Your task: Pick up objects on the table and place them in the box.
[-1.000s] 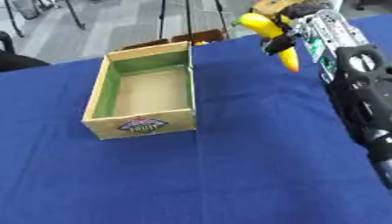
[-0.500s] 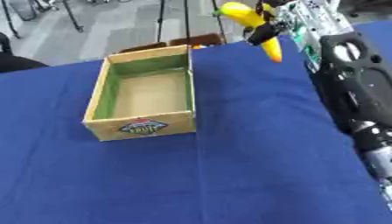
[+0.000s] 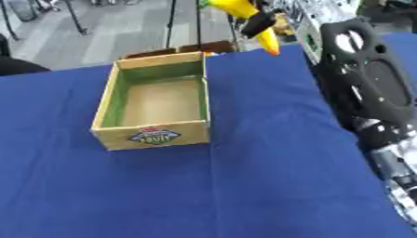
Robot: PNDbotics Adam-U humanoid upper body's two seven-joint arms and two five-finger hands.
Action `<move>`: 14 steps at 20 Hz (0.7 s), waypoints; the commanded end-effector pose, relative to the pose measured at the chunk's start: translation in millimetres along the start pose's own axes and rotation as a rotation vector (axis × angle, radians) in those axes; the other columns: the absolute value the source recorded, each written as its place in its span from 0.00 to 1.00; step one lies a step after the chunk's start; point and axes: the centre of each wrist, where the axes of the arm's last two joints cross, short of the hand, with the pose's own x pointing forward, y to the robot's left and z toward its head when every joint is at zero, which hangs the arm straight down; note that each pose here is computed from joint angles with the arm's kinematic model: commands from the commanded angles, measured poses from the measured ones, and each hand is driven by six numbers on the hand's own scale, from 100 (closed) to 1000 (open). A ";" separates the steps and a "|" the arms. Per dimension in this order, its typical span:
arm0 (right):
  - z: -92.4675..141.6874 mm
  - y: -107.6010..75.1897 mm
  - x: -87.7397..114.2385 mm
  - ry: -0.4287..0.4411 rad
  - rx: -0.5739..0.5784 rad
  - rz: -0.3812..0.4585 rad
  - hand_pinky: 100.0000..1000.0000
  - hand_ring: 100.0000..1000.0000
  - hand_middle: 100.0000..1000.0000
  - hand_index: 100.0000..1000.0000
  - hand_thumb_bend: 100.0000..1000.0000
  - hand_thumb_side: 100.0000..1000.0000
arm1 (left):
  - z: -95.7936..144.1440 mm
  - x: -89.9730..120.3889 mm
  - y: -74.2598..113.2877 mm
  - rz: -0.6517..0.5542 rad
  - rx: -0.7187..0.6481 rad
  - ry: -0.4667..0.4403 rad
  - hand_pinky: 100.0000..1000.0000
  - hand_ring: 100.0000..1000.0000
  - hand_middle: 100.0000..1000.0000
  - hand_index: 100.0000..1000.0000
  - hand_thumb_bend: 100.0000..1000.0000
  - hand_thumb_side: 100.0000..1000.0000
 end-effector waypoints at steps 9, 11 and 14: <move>1.8 -37.1 53.8 -0.129 -0.062 0.040 0.66 0.80 0.67 0.64 0.00 0.57 | -15.5 5.9 -1.8 0.012 -0.029 -0.043 0.38 0.79 0.80 0.76 0.00 0.93; -0.1 -37.1 63.9 -0.151 -0.057 0.042 0.66 0.80 0.67 0.64 0.00 0.57 | -15.4 5.9 -2.5 0.015 -0.029 -0.042 0.38 0.79 0.80 0.76 0.00 0.92; -2.9 -35.2 76.8 -0.177 -0.050 0.044 0.65 0.80 0.67 0.63 0.00 0.57 | -15.1 5.8 -3.3 0.019 -0.030 -0.041 0.37 0.79 0.80 0.76 0.00 0.92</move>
